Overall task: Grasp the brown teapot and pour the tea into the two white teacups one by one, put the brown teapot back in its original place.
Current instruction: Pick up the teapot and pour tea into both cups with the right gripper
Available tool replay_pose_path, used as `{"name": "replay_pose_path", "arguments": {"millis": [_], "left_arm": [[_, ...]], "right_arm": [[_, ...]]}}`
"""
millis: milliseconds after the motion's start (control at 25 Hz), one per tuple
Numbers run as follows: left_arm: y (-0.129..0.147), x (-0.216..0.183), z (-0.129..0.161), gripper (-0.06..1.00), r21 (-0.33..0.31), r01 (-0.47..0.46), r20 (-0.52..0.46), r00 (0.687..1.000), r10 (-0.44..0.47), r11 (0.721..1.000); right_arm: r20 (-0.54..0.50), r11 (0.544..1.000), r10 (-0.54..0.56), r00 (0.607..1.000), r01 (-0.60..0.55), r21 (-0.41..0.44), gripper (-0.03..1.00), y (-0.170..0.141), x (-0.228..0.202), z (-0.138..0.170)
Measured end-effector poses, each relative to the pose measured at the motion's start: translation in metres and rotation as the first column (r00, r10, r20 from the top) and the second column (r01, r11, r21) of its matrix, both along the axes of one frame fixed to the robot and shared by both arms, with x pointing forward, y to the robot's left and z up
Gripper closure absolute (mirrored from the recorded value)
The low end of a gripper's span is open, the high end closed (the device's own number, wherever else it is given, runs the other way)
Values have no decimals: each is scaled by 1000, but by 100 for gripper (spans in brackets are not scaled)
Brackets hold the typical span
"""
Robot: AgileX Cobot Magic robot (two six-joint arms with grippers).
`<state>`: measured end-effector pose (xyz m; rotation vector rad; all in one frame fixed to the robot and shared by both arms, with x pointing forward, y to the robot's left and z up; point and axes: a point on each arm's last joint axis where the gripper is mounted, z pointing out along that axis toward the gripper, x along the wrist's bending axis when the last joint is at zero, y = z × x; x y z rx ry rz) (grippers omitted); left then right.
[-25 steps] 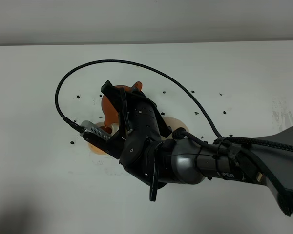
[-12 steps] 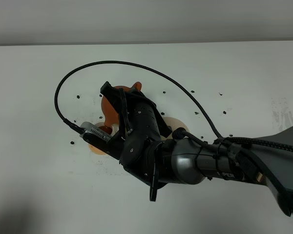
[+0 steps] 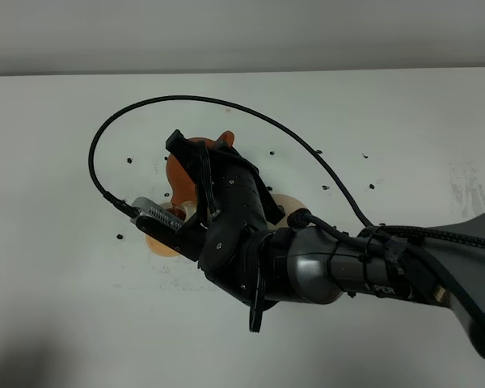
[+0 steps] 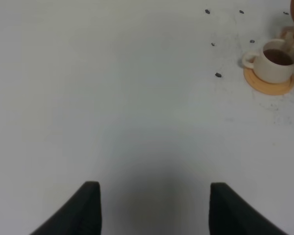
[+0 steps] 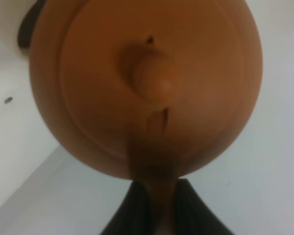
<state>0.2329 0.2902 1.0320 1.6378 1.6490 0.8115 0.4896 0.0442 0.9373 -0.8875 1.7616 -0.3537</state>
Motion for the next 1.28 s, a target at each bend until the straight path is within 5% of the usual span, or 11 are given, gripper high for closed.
{"name": "replay_pose_path", "arguments": {"millis": [1280], "left_arm": [[0,0,0,43,1,1,0,1000,-1,1000]], "right_arm": [[-4,1000,19,1000,-19,-2,85,3,-4,0]]}}
